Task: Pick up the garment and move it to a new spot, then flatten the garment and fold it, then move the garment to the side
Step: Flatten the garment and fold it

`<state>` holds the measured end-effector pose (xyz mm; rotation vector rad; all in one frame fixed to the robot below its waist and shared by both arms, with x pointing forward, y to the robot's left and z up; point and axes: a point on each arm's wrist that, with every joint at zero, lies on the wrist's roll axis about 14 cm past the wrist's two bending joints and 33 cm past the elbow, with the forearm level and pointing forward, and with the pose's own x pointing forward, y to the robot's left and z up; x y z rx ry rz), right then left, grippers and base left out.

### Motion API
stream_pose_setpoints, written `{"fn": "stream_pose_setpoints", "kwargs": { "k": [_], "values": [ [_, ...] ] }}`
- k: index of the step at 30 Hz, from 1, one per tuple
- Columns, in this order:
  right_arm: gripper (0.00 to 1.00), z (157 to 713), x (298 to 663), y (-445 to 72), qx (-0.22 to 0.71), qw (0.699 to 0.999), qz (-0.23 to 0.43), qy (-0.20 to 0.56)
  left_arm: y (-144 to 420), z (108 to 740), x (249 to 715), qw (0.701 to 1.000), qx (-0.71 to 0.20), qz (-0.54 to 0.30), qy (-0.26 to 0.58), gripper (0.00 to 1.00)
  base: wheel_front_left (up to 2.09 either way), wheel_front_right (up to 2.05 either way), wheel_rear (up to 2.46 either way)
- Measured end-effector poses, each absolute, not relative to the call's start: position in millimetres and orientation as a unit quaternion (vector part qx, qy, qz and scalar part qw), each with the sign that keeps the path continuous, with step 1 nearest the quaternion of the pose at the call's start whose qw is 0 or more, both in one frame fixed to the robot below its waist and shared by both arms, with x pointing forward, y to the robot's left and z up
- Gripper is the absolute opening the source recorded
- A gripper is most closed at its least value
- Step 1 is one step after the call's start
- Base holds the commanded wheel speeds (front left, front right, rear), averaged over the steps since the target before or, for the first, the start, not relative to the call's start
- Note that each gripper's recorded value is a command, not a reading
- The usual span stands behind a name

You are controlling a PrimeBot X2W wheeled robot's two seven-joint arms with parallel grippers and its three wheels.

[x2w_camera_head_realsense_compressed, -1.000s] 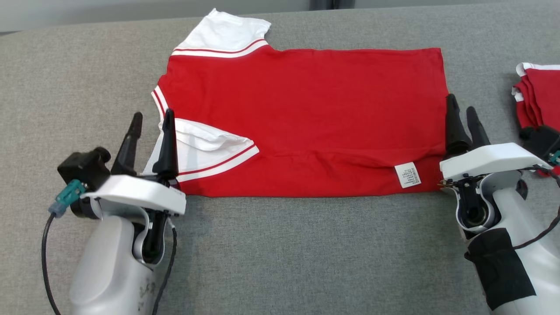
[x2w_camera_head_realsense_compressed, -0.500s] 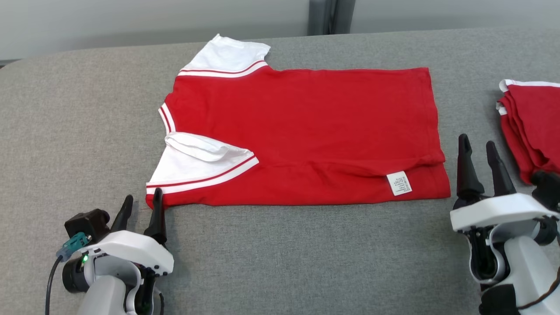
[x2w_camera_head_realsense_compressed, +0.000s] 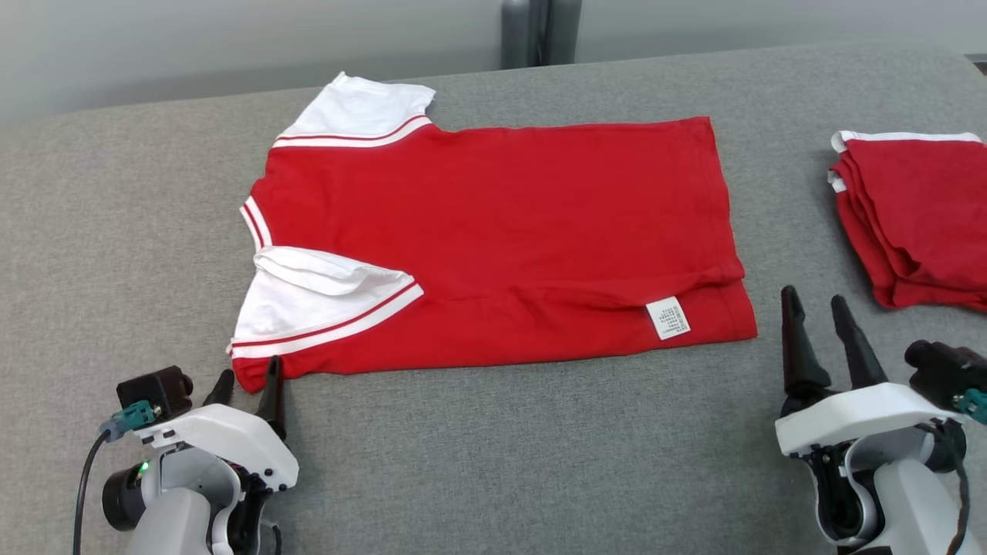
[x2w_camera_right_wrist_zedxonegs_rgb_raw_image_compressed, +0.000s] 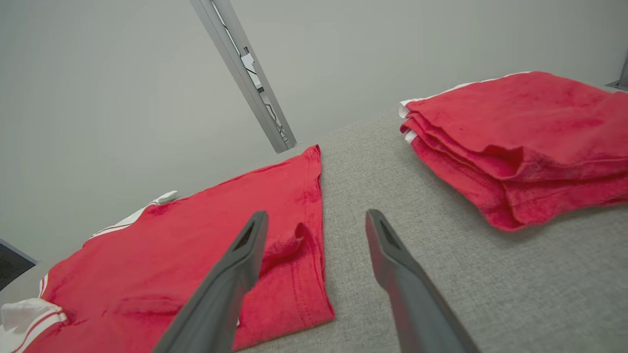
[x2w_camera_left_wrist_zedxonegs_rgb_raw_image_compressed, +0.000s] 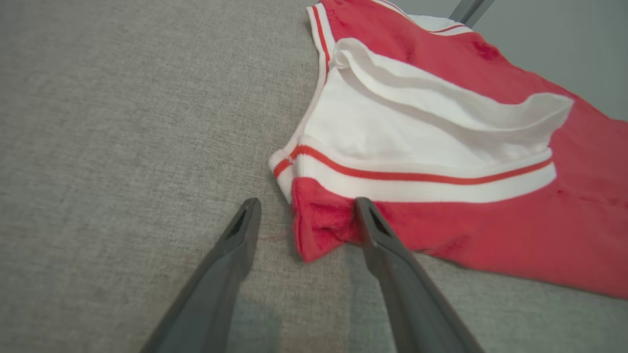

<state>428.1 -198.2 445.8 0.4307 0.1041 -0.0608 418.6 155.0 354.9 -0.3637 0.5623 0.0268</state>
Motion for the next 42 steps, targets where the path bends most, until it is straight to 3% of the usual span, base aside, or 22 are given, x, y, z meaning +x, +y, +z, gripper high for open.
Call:
{"fn": "stream_pose_setpoints", "kwargs": {
  "k": [8, 22, 23, 24, 26, 27, 36, 42],
  "values": [
    [1.00, 412.0, 418.4, -186.1, 0.202, 0.970, -0.017, 0.131, 152.2, 368.7, 427.8, 0.955, -0.165, -0.001, 0.246, 0.00, 0.00, 0.00, 0.00],
    [1.00, 374.1, 437.6, -155.2, 0.211, 0.950, 0.011, 0.229, 155.3, 408.9, 434.5, 0.970, -0.167, -0.007, 0.174, 0.00, 0.00, 0.00, 0.00],
    [0.69, 373.4, 439.0, -152.3, 0.215, 0.949, 0.014, 0.232, 155.3, 410.4, 434.2, 0.971, -0.168, -0.007, 0.171, 0.00, 0.00, 0.00, 0.00],
    [0.45, 372.3, 439.5, -150.7, 0.214, 0.948, 0.016, 0.235, 154.6, 412.0, 434.1, 0.971, -0.167, -0.009, 0.168, 0.00, 0.00, 0.00, 0.00],
    [0.26, 371.9, 440.9, -148.4, 0.214, 0.947, 0.018, 0.237, 154.0, 415.4, 433.6, 0.973, -0.165, -0.012, 0.161, 0.00, 0.00, 0.00, 0.00],
    [0.00, 371.9, 440.9, -148.4, 0.214, 0.947, 0.018, 0.237, 154.0, 415.4, 433.6, 0.973, -0.165, -0.012, 0.161, 0.00, 0.00, 0.00, 0.00],
    [0.00, 399.5, 447.4, -140.7, 0.271, 0.942, 0.023, 0.197, 151.0, 434.6, 425.5, 0.978, -0.160, -0.031, 0.132, 0.00, 0.00, 0.00, 0.00],
    [0.00, 412.3, 429.2, -165.7, 0.285, 0.939, 0.018, 0.191, 154.9, 443.6, 405.7, 0.980, -0.155, -0.035, 0.124, 0.00, 0.00, 0.00, 0.00]
  ]
}}
